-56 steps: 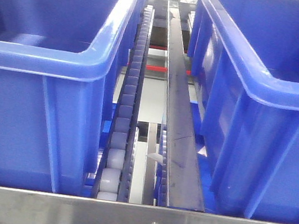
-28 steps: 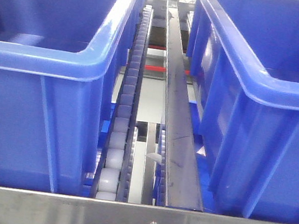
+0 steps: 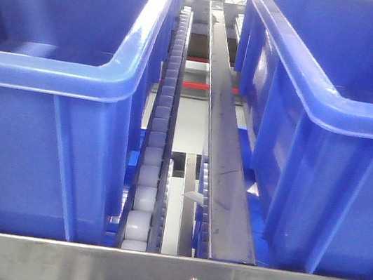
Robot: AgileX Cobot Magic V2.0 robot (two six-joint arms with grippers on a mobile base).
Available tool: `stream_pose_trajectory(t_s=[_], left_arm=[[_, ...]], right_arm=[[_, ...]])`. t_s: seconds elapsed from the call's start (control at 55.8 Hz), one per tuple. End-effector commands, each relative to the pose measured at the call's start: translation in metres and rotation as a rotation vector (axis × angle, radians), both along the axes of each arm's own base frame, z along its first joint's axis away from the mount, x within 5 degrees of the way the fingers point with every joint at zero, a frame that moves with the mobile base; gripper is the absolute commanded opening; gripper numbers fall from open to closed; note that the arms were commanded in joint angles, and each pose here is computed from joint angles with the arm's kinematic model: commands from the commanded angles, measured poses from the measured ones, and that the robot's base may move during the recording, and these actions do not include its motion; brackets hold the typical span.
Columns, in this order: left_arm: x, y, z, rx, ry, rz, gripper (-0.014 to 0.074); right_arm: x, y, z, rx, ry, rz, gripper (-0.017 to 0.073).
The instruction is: Pick and sort blue part to right shelf
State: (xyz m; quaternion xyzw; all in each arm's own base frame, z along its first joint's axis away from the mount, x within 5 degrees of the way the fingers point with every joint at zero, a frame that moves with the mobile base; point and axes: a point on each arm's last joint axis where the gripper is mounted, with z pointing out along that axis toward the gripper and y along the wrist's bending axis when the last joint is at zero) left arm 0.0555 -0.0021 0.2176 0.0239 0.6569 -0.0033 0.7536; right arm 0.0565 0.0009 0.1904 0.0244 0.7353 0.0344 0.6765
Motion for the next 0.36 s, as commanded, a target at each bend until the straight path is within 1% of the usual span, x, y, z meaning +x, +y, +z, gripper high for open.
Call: stream_pose_trajectory(t_s=[0.0,0.34], left_arm=[[-0.0014,0.0004,-0.0039,-0.008,-0.069,-0.001,0.0125],[-0.0014,0.0004,-0.0039,-0.008,-0.069,-0.001,0.0125]], right_arm=[[-0.0014,-0.0002,0.0123,-0.017,-0.123,-0.003,0.0057],[-0.0014,-0.0002,0.0123,-0.017,-0.123,-0.003,0.0057]])
